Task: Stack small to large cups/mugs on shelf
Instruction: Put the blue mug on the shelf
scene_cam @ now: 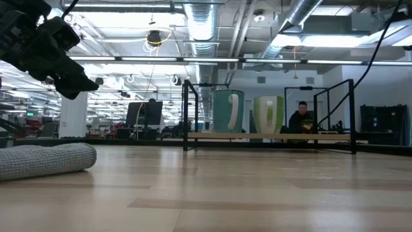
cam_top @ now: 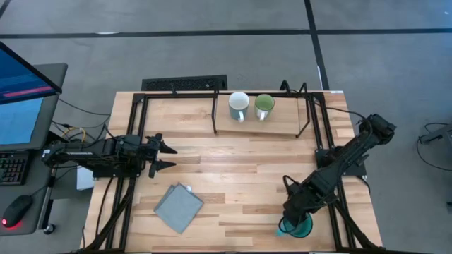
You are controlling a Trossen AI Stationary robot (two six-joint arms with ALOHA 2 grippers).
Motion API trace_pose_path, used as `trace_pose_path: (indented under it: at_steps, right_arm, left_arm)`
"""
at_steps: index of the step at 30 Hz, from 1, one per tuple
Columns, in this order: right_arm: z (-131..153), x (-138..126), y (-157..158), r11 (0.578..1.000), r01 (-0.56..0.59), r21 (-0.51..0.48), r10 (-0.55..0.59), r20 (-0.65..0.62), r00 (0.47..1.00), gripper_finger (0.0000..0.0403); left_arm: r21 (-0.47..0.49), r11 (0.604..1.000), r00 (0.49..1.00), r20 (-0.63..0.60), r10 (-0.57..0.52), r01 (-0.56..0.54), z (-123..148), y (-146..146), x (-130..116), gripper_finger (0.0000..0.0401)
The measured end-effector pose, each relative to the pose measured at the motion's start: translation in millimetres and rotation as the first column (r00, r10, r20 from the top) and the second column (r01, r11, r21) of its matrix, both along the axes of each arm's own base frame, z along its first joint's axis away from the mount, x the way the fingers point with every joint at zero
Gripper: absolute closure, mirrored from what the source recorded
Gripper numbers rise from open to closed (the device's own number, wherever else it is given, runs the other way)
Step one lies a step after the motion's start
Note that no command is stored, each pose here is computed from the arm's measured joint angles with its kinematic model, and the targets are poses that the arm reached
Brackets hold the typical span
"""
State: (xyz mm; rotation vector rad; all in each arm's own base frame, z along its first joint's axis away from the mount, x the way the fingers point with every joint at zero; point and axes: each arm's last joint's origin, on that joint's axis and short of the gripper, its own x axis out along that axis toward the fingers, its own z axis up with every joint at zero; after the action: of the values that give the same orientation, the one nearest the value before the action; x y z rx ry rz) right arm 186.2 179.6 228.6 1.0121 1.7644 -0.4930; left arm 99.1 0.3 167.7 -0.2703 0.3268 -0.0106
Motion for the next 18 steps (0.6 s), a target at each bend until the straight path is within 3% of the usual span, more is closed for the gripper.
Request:
trace_pose_path:
  at_steps: [14, 18]
  right_arm:
    - [-43, 13, 10, 0.990, -0.041, -0.132, 0.025, -0.114, 0.993, 0.0154]
    - [-50, 15, 11, 0.988, -0.072, -0.136, 0.055, -0.124, 0.991, 0.0171]
  left_arm:
    - [0.011, 1.000, 1.000, -0.002, 0.018, -0.018, 0, 1, 0, 0.0140]
    - [0.015, 1.000, 1.000, -0.001, 0.016, -0.016, 0, 1, 0, 0.0140]
